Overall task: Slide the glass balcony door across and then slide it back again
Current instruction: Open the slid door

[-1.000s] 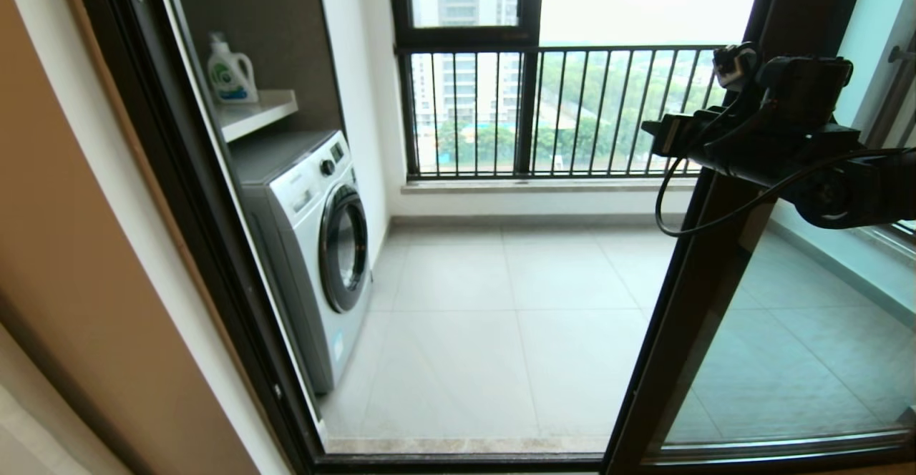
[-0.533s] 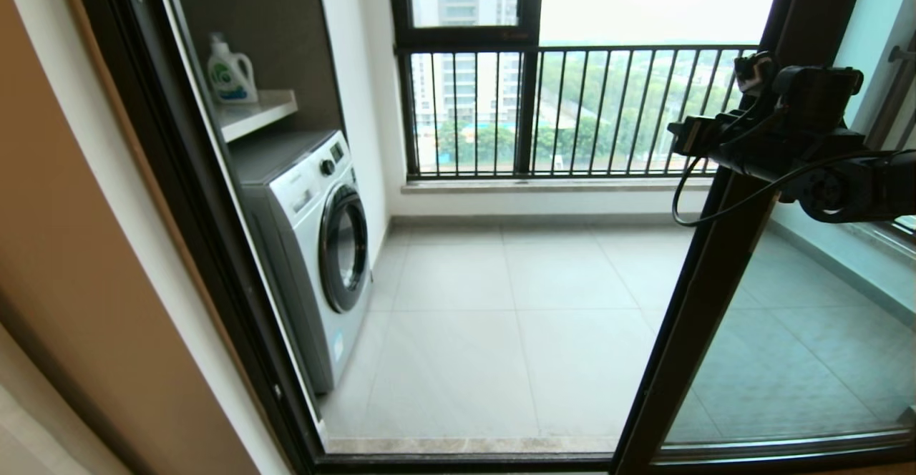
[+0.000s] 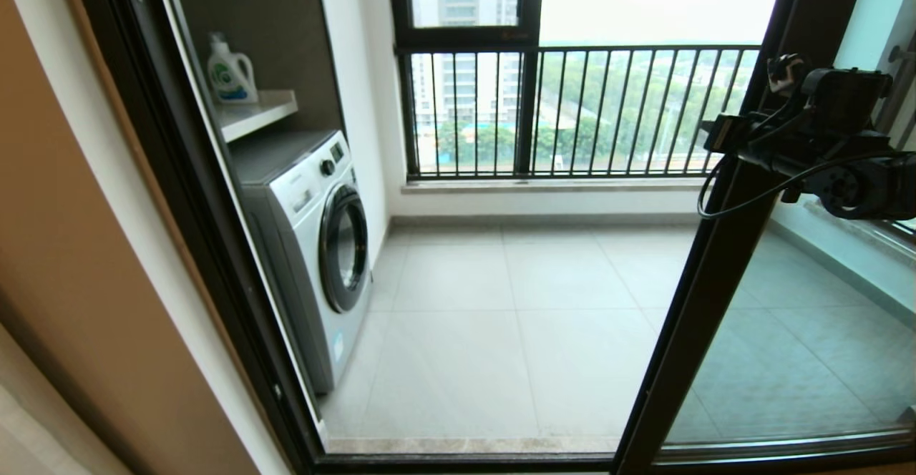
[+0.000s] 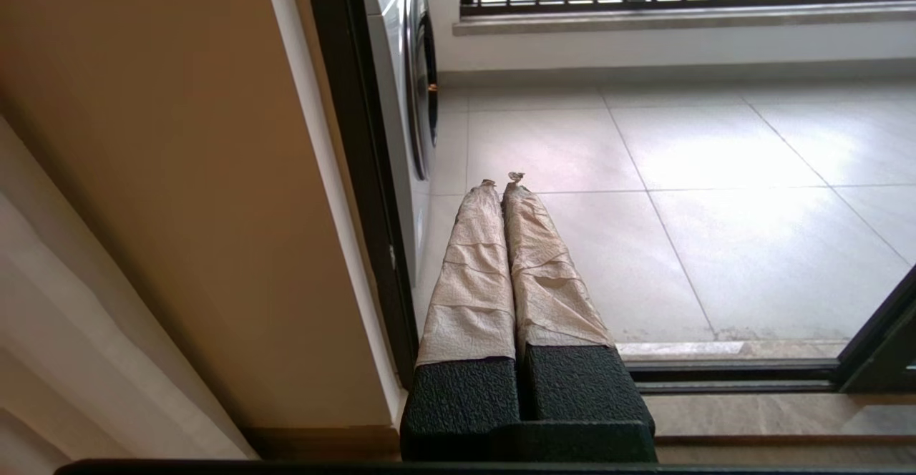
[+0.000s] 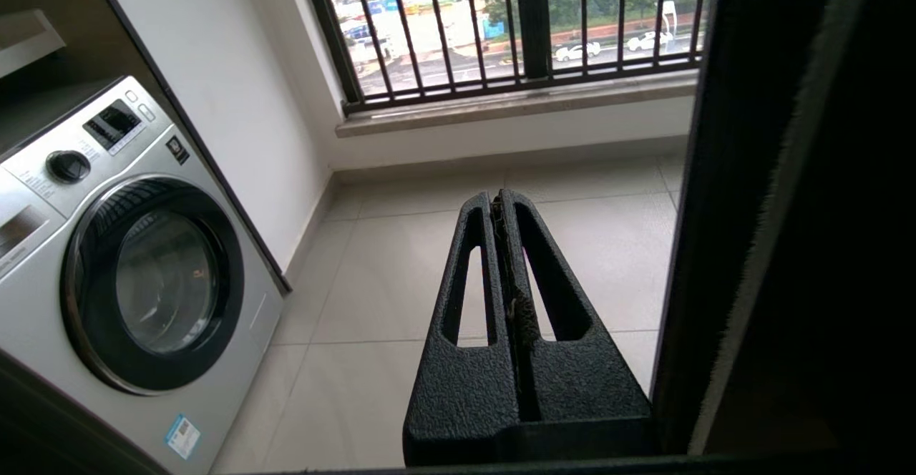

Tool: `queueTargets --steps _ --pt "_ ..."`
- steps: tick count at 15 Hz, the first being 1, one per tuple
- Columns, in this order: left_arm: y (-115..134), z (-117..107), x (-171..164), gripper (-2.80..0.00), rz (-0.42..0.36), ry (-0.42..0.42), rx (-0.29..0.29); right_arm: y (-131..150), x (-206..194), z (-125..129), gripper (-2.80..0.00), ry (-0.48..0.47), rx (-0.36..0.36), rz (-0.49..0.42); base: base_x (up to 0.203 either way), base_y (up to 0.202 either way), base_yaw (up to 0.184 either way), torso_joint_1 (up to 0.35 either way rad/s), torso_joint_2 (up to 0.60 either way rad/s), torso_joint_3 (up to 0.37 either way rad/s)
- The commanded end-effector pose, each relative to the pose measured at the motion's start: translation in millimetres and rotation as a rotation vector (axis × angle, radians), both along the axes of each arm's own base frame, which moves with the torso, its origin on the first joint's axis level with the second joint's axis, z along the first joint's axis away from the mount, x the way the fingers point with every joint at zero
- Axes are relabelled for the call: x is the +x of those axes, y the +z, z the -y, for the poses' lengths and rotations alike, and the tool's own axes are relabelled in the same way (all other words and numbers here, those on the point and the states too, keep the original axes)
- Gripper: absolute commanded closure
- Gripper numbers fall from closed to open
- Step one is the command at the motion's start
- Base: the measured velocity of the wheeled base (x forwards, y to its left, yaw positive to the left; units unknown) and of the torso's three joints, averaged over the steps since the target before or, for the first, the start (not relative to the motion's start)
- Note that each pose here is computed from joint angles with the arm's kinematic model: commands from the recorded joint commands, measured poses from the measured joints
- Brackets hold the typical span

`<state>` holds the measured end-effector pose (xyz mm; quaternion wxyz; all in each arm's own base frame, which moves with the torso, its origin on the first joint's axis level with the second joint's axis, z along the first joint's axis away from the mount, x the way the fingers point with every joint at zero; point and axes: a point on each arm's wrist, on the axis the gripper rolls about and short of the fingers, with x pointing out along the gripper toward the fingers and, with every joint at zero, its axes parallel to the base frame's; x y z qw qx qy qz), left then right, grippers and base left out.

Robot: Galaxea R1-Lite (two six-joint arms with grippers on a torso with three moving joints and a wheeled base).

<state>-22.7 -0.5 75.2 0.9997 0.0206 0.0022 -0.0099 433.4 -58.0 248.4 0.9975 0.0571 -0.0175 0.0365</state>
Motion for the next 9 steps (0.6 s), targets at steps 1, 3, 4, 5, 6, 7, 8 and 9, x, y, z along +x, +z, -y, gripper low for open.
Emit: queueTargets --steps 1,3,4,5,6,7,8,9 --pt "0 0 0 0.00 -0.001 0.000 0.000 -1 0 13 0.00 -0.020 -0.001 0.003 0.000 0.000 0.000 0.000 0.00 0.000" --pt "0 0 0 0.00 -0.001 0.000 0.000 -2 -2 21 0.00 -0.029 0.000 0.000 0.000 0.000 0.000 0.000 0.00 0.000" --pt "0 0 0 0.00 -0.001 0.000 0.000 -2 -2 25 0.00 -0.036 0.000 0.000 0.000 0.000 0.000 0.000 0.00 0.000" --pt "0 0 0 0.00 -0.001 0.000 0.000 -2 -3 29 0.00 -0.044 0.000 0.000 0.000 0.000 0.000 0.000 0.00 0.000" --pt "0 0 0 0.00 -0.001 0.000 0.000 -2 -4 34 0.00 -0.052 0.000 0.000 0.000 0.000 0.000 0.000 0.00 0.000" --pt "0 0 0 0.00 -0.001 0.000 0.000 -2 -5 38 0.00 -0.052 0.000 -0.001 0.000 0.000 0.000 0.000 0.00 0.000" --pt "0 0 0 0.00 -0.001 0.000 0.000 -2 -6 43 0.00 -0.053 0.000 -0.001 0.000 0.000 0.000 0.000 0.00 0.000" --pt "0 0 0 0.00 0.000 0.000 0.000 -2 -7 47 0.00 -0.059 0.000 -0.002 0.000 0.000 0.000 0.000 0.00 0.000"
